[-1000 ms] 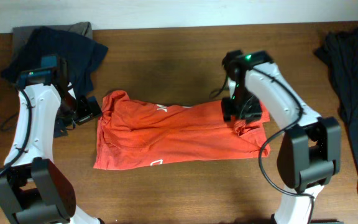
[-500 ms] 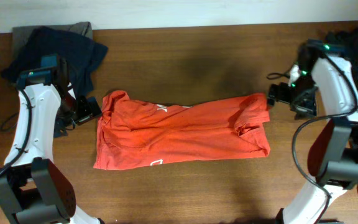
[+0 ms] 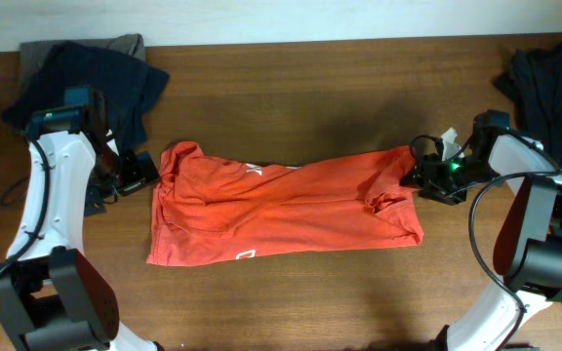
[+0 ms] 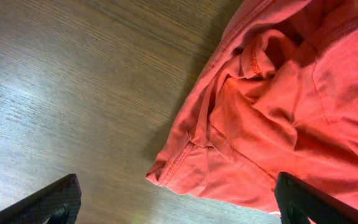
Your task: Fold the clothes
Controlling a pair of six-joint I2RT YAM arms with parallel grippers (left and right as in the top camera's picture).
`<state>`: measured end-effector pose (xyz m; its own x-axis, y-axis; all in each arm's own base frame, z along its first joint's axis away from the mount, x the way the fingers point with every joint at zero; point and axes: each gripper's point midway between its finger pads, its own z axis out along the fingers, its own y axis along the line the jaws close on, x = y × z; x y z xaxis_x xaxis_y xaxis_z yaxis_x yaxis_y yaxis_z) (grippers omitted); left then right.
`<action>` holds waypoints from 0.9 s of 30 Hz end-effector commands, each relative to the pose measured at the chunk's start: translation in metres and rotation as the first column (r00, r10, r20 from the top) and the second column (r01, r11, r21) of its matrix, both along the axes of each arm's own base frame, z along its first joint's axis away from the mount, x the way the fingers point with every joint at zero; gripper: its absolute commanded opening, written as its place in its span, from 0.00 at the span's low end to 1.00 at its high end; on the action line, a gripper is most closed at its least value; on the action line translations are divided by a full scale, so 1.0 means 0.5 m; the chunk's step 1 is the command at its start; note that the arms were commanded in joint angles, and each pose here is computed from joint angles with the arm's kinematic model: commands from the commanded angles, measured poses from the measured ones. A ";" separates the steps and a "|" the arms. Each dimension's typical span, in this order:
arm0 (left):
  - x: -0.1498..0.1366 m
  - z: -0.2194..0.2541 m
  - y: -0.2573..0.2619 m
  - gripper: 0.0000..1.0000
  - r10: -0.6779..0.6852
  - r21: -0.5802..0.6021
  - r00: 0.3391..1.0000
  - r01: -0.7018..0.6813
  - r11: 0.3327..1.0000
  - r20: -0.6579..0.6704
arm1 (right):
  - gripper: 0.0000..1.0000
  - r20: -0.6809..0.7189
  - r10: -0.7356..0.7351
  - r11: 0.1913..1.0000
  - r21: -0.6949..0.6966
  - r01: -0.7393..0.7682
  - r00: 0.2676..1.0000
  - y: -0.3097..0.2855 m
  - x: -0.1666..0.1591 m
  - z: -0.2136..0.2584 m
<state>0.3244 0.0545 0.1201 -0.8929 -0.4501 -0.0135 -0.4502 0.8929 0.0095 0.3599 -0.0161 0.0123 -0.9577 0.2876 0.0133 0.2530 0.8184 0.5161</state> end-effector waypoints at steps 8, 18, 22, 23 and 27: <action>-0.006 -0.008 0.007 0.99 -0.003 0.007 1.000 0.003 1.000 -0.017 | 0.38 0.029 0.003 0.999 0.048 -0.004 1.000 0.015 -0.004 -0.013; -0.006 -0.008 0.007 0.99 -0.003 0.008 1.000 0.003 1.000 -0.017 | 0.27 0.011 -0.018 0.999 0.047 0.018 1.000 0.005 0.024 0.047; -0.006 -0.008 0.007 0.99 -0.003 0.008 1.000 0.003 1.000 -0.017 | 0.27 0.004 -0.016 0.999 0.049 0.016 1.000 0.002 0.038 0.095; -0.006 -0.008 0.007 0.99 -0.003 0.008 1.000 0.003 1.000 -0.017 | 0.26 0.004 -0.014 0.999 0.049 0.014 1.000 0.003 0.041 0.104; -0.006 -0.008 0.007 0.99 -0.003 0.008 1.000 0.003 1.000 -0.016 | 0.27 -0.006 0.000 1.000 0.029 0.000 1.000 0.007 0.044 0.122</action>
